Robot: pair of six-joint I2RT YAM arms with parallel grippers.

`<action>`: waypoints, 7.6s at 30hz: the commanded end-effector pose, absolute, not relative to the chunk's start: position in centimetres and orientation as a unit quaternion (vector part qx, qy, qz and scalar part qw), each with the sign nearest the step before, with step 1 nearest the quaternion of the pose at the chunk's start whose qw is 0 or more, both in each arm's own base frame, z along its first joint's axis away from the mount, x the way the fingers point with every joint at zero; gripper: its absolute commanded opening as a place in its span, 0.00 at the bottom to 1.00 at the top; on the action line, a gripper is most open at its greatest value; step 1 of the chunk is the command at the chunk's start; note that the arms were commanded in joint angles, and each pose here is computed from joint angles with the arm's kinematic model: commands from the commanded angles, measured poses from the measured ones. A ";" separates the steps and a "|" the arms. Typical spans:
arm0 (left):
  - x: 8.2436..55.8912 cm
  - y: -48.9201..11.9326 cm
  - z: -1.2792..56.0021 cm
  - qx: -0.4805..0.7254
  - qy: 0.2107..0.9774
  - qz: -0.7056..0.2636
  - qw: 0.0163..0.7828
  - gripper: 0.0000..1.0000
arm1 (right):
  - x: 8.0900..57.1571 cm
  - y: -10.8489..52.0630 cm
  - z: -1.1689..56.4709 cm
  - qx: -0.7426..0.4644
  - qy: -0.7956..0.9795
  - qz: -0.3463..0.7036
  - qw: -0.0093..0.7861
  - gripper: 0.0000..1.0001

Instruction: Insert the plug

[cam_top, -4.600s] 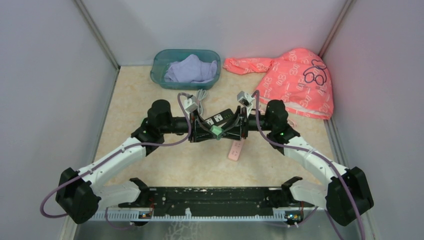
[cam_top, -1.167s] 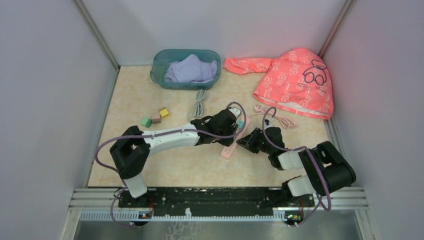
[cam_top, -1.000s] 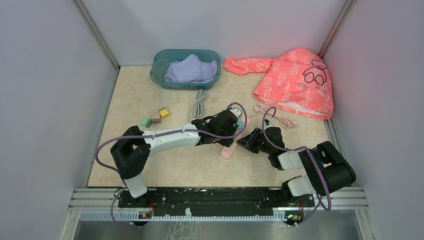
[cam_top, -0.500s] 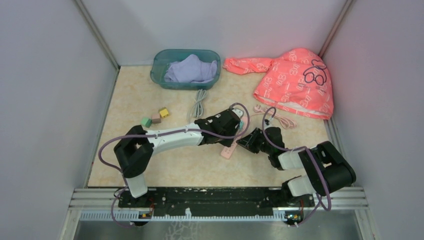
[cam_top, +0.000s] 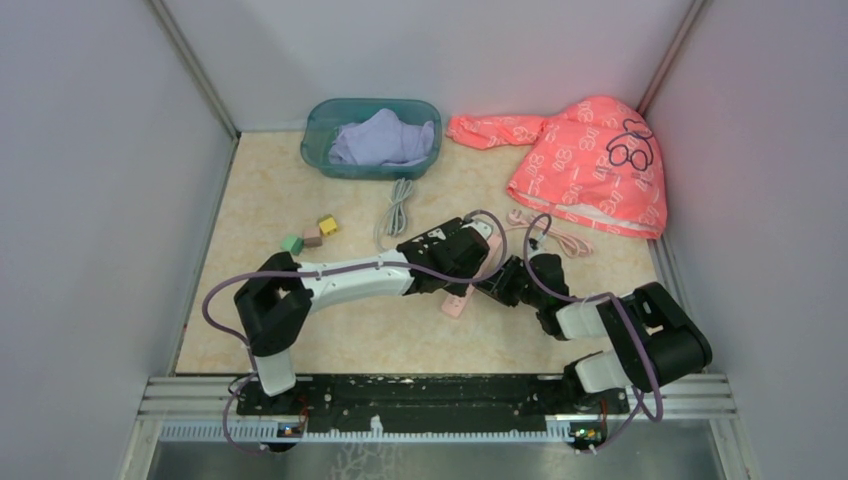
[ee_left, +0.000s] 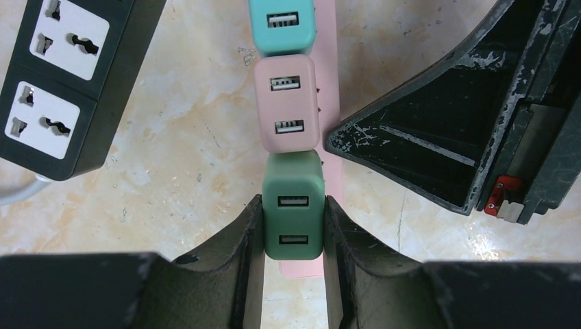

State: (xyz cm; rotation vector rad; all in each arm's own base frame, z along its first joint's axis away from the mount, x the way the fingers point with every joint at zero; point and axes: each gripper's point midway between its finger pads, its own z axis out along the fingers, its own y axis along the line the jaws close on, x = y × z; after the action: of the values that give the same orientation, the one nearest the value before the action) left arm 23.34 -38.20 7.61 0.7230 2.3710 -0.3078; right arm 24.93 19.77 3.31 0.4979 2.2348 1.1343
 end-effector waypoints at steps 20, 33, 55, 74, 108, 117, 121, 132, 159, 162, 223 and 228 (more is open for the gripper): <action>20.7 -34.2 2.2 0.303 0.911 -0.071 0.270 0.00 | 25.1 24.3 5.5 0.124 0.828 0.468 0.283 0.19; 20.0 -31.8 0.3 0.341 0.899 -0.104 0.253 0.00 | 25.1 24.3 5.2 0.119 0.831 0.461 0.286 0.19; 18.5 -30.6 -2.5 0.361 0.907 -0.065 0.208 0.00 | 25.1 24.4 5.1 0.112 0.834 0.460 0.284 0.19; 14.4 -28.5 -6.4 0.379 0.916 -0.033 0.130 0.00 | 25.3 24.4 5.1 0.105 0.837 0.455 0.287 0.19; 19.1 -32.3 5.5 0.304 0.909 -0.113 0.262 0.64 | 25.4 23.6 5.5 0.102 0.840 0.435 0.308 0.19; 21.5 -30.3 10.5 0.256 0.902 -0.135 0.321 0.79 | 25.6 23.2 7.7 0.082 0.826 0.437 0.346 0.31; 23.6 -27.4 11.5 0.214 0.908 -0.132 0.334 0.81 | 25.7 22.9 8.8 0.069 0.819 0.435 0.368 0.38; 29.0 -16.2 12.7 0.078 0.923 -0.054 0.374 0.89 | 26.1 20.4 11.1 0.038 0.807 0.383 0.447 0.59; 35.4 2.6 10.6 -0.324 0.886 0.032 0.331 0.94 | 26.6 16.1 13.7 0.006 0.792 0.281 0.543 0.76; 35.4 3.4 10.1 -0.371 0.870 0.049 0.320 0.94 | 26.6 16.1 13.7 0.006 0.791 0.279 0.544 0.76; 33.7 -17.7 15.4 -0.317 0.840 -0.293 0.329 0.16 | 27.0 22.4 22.4 -0.090 0.701 0.374 0.601 0.70; 33.0 -20.3 16.4 -0.315 0.828 -0.330 0.327 0.15 | 26.7 24.2 23.5 -0.091 0.677 0.388 0.619 0.70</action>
State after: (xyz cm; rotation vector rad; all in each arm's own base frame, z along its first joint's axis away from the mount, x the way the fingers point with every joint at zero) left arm 32.86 -18.19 14.01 -0.7753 2.2615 -0.7188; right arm 26.10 22.61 18.54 -0.2347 1.7400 0.8402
